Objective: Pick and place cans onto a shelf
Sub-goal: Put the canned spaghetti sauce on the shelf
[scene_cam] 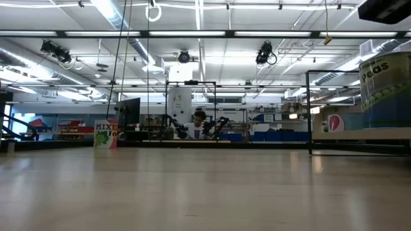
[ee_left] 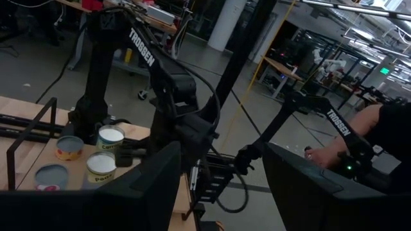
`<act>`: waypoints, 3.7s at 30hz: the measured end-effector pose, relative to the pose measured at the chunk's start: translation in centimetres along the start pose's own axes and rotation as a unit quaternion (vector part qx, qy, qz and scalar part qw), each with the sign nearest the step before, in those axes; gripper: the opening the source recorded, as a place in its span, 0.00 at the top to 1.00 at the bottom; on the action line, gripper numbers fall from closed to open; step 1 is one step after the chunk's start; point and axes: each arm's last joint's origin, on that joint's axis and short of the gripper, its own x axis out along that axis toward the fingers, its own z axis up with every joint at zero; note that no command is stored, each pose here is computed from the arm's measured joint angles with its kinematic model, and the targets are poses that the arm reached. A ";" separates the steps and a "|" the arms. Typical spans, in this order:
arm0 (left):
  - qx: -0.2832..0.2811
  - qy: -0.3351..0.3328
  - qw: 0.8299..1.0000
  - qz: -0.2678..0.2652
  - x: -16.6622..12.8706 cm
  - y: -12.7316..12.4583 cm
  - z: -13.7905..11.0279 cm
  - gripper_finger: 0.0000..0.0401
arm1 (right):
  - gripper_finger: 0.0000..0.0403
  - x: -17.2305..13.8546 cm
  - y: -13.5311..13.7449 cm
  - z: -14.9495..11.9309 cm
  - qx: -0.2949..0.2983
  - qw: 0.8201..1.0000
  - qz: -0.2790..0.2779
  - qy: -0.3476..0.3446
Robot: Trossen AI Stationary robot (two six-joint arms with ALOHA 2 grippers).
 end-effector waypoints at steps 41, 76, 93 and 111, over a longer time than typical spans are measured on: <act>0.000 0.000 1.000 0.000 0.0 0.0 0.0 0.44 | 0.99 0.4 1.4 -2.5 -0.082 0.995 -0.006 0.063; 0.012 0.000 1.000 0.000 0.0 0.0 0.0 0.44 | 0.99 1.4 -0.1 -5.3 0.008 0.994 -0.031 0.105; 0.012 0.000 1.000 0.000 0.0 0.0 0.0 0.44 | 0.99 -3.3 -0.6 -8.6 0.095 0.993 -0.002 0.063; 0.012 0.000 1.000 0.000 0.0 0.0 0.0 0.44 | 0.99 -0.8 0.8 -9.9 0.122 0.990 0.025 0.061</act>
